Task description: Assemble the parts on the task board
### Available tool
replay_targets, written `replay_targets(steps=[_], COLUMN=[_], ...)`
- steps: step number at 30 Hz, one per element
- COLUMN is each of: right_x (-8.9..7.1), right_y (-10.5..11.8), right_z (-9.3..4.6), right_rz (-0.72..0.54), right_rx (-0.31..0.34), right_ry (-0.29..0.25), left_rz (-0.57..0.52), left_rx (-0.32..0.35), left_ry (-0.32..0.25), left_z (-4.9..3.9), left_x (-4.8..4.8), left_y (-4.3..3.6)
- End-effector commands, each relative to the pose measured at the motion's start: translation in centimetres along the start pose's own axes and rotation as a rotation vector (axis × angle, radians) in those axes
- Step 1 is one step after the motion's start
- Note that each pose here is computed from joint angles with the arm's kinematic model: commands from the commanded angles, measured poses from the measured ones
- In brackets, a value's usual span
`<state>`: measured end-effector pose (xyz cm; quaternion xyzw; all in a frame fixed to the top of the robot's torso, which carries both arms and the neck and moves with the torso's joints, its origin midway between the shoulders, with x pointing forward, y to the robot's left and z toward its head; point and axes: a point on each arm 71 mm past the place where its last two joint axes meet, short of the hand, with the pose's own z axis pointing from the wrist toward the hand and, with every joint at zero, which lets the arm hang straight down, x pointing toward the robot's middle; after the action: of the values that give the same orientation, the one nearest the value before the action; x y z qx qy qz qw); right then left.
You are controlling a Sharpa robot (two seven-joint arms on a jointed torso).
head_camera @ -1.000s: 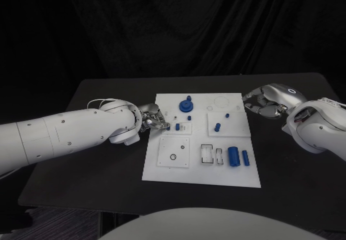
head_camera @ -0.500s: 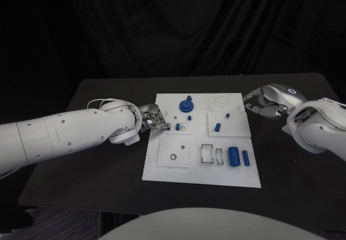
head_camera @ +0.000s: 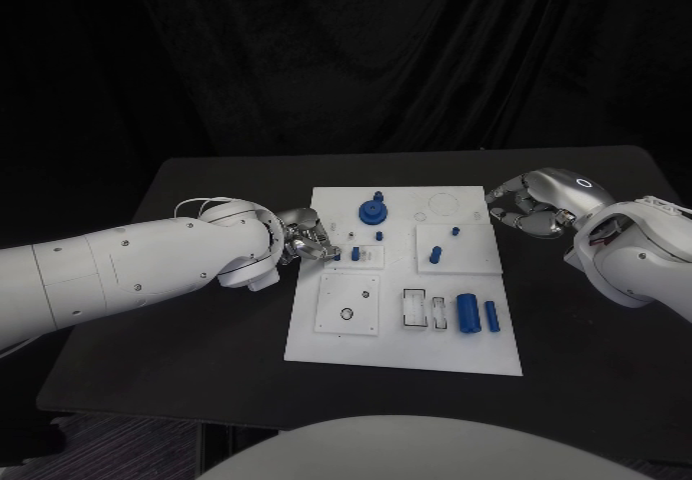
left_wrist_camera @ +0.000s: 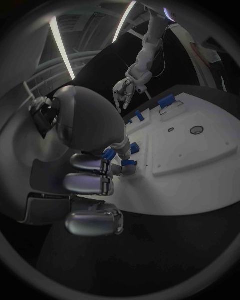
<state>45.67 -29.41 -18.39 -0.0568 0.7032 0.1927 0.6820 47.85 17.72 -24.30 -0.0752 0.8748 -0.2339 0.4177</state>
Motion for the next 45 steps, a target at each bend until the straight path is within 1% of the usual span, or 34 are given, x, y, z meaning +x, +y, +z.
replay_targets(steps=[1, 8, 23, 28, 30, 33, 35, 36, 39, 40, 41, 43, 45], right_x=[0.1, 0.2, 0.2, 0.3, 0.3, 0.2, 0.2, 0.2, 0.2, 0.2, 0.1, 0.1, 0.1], right_y=[-0.1, -0.1, -0.1, -0.1, -0.1, -0.1, -0.1, -0.1, -0.2, -0.2, -0.2, -0.3, -0.3], right_z=[-0.1, 0.0, 0.0, 0.0, 0.0, 0.0, 0.0, -0.1, -0.2, -0.2, -0.2, -0.3, -0.3], right_rz=[-0.002, -0.002, -0.002, -0.002, -0.002, -0.002, -0.002, -0.002, -0.001, -0.001, -0.001, -0.001, 0.0], right_rx=[0.015, 0.017, 0.018, 0.018, 0.019, 0.019, 0.019, 0.019, 0.019, 0.02, 0.021, 0.021, 0.02], right_ry=[0.007, 0.008, 0.013, 0.014, 0.014, 0.014, 0.013, 0.013, 0.01, 0.009, 0.008, 0.006, 0.004], left_rz=[0.018, 0.016, 0.014, 0.01, 0.004, -0.011, -0.012, -0.005, 0.033, 0.064, 0.09, 0.142, 0.196], left_rx=[-0.038, -0.037, -0.047, -0.039, -0.024, 0.015, 0.045, 0.067, 0.147, 0.191, 0.22, 0.272, 0.32], left_ry=[0.072, 0.065, 0.059, 0.048, 0.031, -0.013, -0.05, -0.077, -0.182, -0.24, -0.28, -0.347, -0.403], left_z=[0.12, 0.21, 0.33, 0.34, 0.33, 0.27, 0.19, 0.1, -0.29, -0.58, -0.8, -1.22, -1.63], left_x=[1.26, 1.14, 0.88, 0.78, 0.65, 0.31, 0.04, -0.17, -0.94, -1.36, -1.65, -2.15, -2.64], left_y=[0.65, 0.71, 1.12, 1.12, 1.06, 0.86, 0.72, 0.63, 0.31, 0.14, 0.01, -0.26, -0.6])
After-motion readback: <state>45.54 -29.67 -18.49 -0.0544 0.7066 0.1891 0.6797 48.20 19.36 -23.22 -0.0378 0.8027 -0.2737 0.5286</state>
